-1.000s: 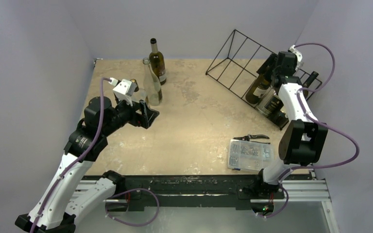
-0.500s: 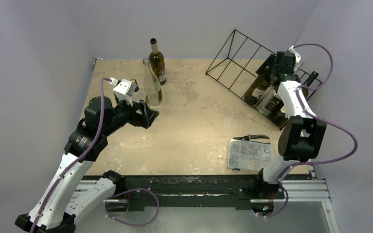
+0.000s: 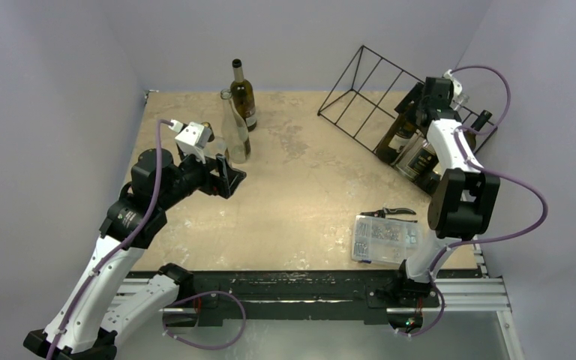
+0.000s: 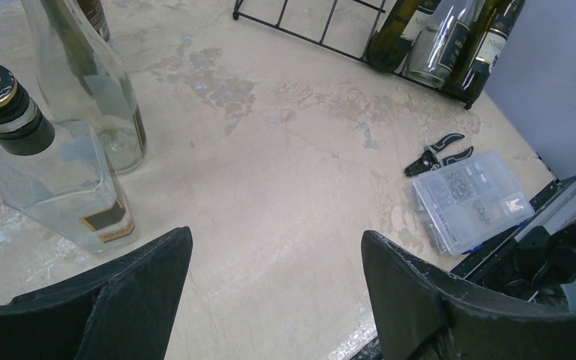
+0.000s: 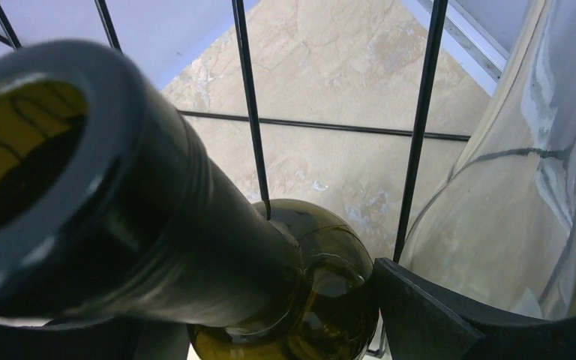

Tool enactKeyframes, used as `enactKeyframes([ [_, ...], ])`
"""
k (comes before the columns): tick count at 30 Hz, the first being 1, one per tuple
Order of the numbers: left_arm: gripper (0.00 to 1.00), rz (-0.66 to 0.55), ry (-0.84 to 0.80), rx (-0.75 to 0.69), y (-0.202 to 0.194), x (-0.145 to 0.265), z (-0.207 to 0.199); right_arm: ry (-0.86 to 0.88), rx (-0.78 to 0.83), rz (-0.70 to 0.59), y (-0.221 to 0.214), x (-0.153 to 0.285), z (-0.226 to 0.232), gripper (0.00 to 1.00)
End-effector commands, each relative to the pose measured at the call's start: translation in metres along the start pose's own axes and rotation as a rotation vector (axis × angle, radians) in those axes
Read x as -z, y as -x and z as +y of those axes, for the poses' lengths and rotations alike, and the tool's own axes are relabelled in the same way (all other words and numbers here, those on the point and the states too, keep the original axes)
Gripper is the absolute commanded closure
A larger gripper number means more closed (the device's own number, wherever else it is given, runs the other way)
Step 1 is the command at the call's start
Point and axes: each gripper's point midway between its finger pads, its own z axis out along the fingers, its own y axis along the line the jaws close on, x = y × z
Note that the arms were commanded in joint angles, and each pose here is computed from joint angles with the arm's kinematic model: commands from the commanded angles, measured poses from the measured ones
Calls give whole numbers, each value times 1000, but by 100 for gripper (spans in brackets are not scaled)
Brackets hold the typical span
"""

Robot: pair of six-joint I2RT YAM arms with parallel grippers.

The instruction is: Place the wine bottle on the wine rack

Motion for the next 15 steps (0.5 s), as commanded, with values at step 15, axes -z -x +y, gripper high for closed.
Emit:
enactKeyframes([
  [15,17,-39,-5,-17,16,3,-4,-8,-10,-146,42,-4,7,37],
])
